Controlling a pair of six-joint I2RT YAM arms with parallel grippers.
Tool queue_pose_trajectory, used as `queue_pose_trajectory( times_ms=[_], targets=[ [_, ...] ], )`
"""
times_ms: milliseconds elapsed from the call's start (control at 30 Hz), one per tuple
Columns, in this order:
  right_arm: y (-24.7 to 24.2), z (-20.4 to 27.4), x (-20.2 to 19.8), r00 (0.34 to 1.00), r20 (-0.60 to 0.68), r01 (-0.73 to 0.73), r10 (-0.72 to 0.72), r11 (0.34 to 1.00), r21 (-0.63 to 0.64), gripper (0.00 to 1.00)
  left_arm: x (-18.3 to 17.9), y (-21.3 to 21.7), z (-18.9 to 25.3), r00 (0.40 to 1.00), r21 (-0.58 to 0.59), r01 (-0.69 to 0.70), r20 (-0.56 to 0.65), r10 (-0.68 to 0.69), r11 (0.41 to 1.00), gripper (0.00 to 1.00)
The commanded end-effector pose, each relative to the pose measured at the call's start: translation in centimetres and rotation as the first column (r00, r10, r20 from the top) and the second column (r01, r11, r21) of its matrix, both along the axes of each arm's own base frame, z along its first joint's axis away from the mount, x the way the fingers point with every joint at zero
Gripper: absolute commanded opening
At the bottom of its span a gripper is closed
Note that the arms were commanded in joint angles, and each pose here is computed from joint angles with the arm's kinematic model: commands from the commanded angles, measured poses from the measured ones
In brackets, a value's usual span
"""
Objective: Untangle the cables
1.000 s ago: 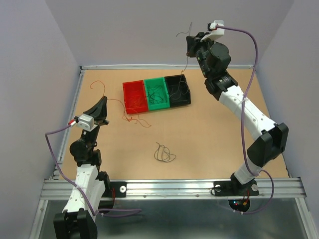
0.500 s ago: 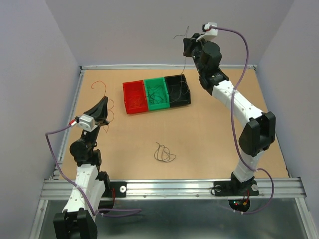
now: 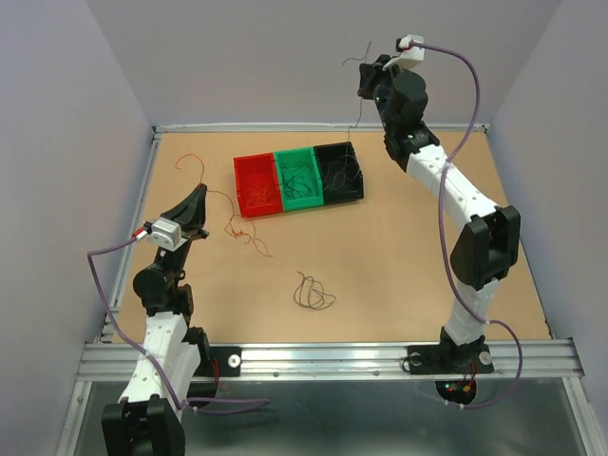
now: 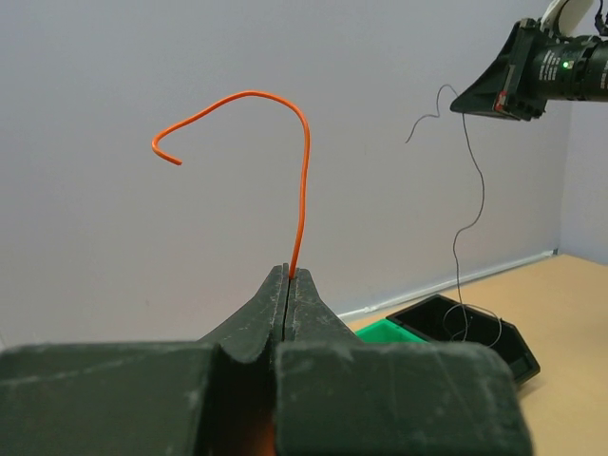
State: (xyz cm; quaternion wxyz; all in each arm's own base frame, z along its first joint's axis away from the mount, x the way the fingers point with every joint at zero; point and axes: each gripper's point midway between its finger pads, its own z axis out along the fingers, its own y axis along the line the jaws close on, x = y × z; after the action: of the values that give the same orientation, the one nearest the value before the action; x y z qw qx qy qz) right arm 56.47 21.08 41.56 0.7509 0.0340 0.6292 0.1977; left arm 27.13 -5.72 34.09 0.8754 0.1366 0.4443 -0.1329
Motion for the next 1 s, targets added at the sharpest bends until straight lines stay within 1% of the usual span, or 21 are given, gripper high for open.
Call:
queue_pose_trajectory(
  times_ms=[0,100,200,400,433,500,567,767,800,867,967],
  targets=[
    [-1.0,7.6,-1.5,0.987,0.16,0.005,-0.015,0.998,0.065,0.01,-1.0,-0.3,1.1,0.997,0.026,0.007,0.072,-0.009,1.0,0.0],
    [-0.8,7.9,-1.5,0.987,0.159,-0.007,-0.001,0.999,0.053,0.01,-1.0,-0.3,1.1,0.997,0.025,0.008,0.071,-0.01,1.0,0.0],
    [-0.4,7.0,-1.5,0.989,0.145,-0.028,0.022,0.999,0.039,0.01,-1.0,-0.3,1.1,0.997,0.027,0.007,0.072,-0.008,1.0,0.0],
    [0.3,2.7,-0.5,0.993,0.11,-0.038,0.038,0.999,-0.001,0.01,-1.0,-0.4,1.0,0.998,0.029,0.012,0.069,-0.014,1.0,0.0],
    [0.3,2.9,-0.5,0.993,0.115,-0.038,0.038,0.999,0.001,0.01,-1.0,-0.4,1.0,0.997,0.03,0.011,0.071,-0.014,0.999,0.0],
    [0.4,0.9,-0.2,0.995,0.087,-0.038,0.039,0.999,-0.016,0.01,-1.0,-0.4,1.0,0.997,0.029,0.012,0.071,-0.014,1.0,0.0],
    [0.4,-0.8,-0.4,0.996,0.073,-0.042,0.044,0.999,-0.025,0.01,-1.0,-0.5,1.0,0.997,0.03,0.014,0.071,-0.016,0.999,0.0],
    [-0.6,-3.0,-2.1,0.997,0.072,-0.024,0.027,0.999,-0.044,0.0,-1.0,-0.5,1.0,0.997,0.031,0.015,0.07,-0.017,0.999,0.0],
    [-0.8,-3.8,-2.8,0.997,0.064,-0.029,0.032,0.998,-0.048,0.01,-1.0,-0.5,1.0,0.997,0.033,0.017,0.07,-0.019,0.999,0.0],
    [-0.8,-3.8,-3.7,0.996,0.067,-0.05,0.053,0.997,-0.053,0.0,-1.0,-0.5,0.9,0.997,0.034,0.018,0.07,-0.02,0.999,0.0],
    [-0.5,-5.5,-4.2,0.997,0.026,-0.077,0.078,0.996,-0.039,0.01,-0.9,-0.6,0.9,0.997,0.036,0.02,0.068,-0.023,0.999,0.0]
  ],
)
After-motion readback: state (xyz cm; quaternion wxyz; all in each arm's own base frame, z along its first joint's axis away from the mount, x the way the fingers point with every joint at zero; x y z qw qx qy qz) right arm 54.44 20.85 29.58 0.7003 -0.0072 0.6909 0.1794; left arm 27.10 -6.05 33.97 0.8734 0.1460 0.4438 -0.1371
